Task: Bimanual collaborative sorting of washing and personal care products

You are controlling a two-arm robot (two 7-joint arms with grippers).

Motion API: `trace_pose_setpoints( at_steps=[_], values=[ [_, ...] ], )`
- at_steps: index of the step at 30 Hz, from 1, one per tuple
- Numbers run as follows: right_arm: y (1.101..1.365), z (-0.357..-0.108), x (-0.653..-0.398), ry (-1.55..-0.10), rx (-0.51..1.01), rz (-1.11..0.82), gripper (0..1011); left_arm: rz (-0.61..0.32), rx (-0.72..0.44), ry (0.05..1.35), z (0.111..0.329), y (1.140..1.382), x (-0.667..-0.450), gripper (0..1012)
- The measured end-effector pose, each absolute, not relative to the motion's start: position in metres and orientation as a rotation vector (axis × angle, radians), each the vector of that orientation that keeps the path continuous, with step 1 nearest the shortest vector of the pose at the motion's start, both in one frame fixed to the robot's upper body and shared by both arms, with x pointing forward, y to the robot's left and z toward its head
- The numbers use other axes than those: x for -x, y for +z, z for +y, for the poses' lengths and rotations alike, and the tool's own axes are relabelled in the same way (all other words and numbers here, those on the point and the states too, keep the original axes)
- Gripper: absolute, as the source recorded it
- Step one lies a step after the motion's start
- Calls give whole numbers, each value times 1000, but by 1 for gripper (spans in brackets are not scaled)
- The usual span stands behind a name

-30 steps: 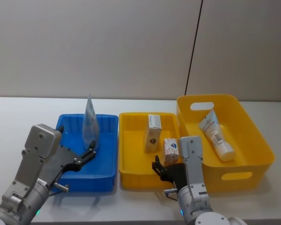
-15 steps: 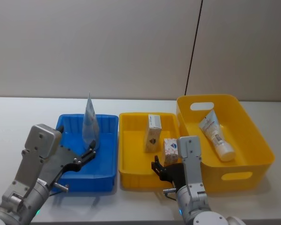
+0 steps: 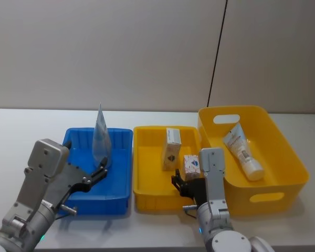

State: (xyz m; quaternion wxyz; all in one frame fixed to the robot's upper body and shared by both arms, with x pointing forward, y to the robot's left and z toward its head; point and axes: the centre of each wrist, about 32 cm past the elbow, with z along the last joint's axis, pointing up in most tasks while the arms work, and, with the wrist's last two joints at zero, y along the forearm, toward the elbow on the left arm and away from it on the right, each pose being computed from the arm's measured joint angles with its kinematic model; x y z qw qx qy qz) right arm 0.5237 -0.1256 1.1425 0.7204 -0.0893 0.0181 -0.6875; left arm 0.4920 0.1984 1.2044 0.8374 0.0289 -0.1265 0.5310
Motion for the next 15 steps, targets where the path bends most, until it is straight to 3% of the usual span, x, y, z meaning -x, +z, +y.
trace_pose_setpoints(
  at_steps=[7, 15],
  values=[
    [1144, -124, -528, -1530, 192, 36, 933, -268, -61, 1124, 198, 1204, -492, 1002],
    [1144, -123, -530, -1536, 191, 35, 699, -268, -61, 1124, 198, 1204, -492, 1001]
  ],
)
